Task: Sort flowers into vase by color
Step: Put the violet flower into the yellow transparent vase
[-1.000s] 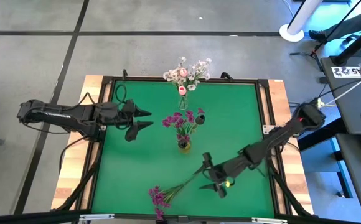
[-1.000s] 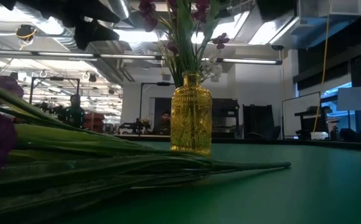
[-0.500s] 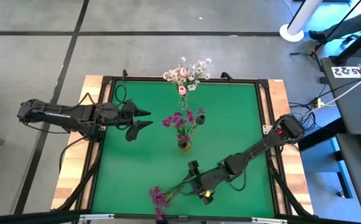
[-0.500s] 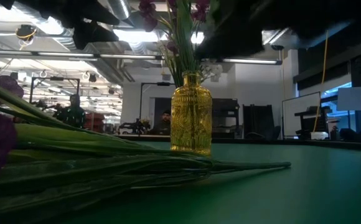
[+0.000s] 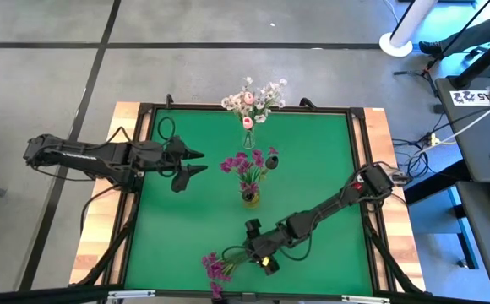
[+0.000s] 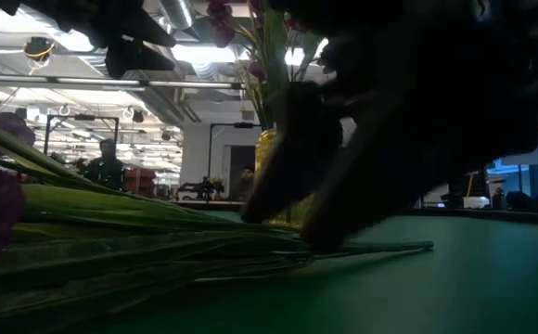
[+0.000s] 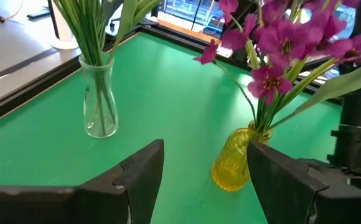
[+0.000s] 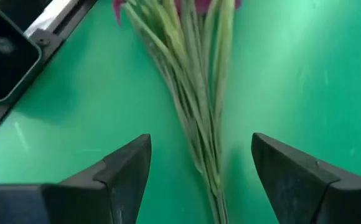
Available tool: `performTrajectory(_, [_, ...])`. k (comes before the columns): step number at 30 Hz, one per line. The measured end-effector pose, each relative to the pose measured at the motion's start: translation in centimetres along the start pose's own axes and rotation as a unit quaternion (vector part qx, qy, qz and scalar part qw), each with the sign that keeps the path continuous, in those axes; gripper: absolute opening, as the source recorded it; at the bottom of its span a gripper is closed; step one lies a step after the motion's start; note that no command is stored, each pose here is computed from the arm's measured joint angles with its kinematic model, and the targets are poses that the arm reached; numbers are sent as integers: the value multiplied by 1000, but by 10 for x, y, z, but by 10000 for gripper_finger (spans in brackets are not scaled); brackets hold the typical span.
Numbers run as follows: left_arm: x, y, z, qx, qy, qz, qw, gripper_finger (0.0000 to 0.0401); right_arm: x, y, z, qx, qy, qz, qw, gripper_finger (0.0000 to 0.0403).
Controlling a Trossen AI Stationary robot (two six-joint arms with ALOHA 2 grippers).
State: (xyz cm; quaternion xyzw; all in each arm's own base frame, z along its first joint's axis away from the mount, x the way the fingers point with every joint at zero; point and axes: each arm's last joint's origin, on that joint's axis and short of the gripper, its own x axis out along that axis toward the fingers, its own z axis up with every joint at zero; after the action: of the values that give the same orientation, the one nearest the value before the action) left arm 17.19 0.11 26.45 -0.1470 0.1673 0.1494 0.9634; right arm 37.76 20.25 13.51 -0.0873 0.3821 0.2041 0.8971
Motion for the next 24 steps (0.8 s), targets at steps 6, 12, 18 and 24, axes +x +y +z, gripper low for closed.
performTrajectory(6, [3, 0, -1, 1, 6, 3, 1000, 224, 5, -3, -6, 20, 16, -12, 1000, 275])
performTrajectory(12, [7, -1, -3, -4, 15, 6, 1000, 224, 13, -5, -11, 24, 22, -9, 999, 275])
performTrajectory(18, [10, -1, -5, -3, 20, 8, 1000, 224, 13, -4, -11, 23, 21, 7, 999, 230])
performTrajectory(24, [10, -1, -5, -2, 22, 8, 1000, 224, 14, -4, -11, 23, 20, 17, 999, 132])
